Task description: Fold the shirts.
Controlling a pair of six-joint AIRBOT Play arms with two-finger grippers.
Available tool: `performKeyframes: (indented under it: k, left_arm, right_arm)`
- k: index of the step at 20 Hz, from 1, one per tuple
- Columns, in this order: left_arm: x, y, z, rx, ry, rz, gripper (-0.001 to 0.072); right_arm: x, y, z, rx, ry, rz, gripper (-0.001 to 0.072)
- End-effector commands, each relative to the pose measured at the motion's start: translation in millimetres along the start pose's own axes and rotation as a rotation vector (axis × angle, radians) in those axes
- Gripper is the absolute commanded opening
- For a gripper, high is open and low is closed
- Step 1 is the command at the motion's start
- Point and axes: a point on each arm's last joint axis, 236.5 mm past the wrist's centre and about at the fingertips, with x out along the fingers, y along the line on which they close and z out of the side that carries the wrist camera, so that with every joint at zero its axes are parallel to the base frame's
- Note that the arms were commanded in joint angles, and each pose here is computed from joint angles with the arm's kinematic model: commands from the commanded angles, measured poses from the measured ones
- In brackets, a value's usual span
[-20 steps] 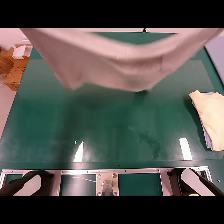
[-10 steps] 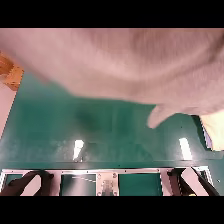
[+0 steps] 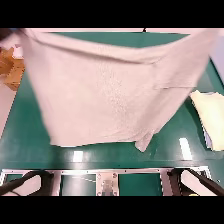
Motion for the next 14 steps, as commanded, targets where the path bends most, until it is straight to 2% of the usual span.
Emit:
performKeyframes:
  k: [1, 4, 7, 11, 14]
  left_arm:
    - [127, 75, -62, -0.092, 0.130, -0.007, 0.0024]
    - [190, 118, -68, -0.216, 0.089, 0.001, 0.0024]
    - [201, 138, -46, -0.213, 0.018, 0.035, 0.0024]
    - [204, 143, -54, -0.192, 0.047, 0.049, 0.0024]
    - [210, 149, -81, -0.175, 0.138, 0.052, 0.0024]
  right_arm:
    - [88, -90, -110, 0.096, 0.192, -0.129, 0.0008]
    - [147, -122, -146, 0.171, 0.294, -0.086, 0.0008]
    - [181, -127, -127, 0.200, 0.281, -0.033, 0.0008]
    - [190, -134, -118, 0.178, 0.270, -0.038, 0.0008]
    - [170, -157, -155, 0.147, 0.439, -0.113, 0.0007]
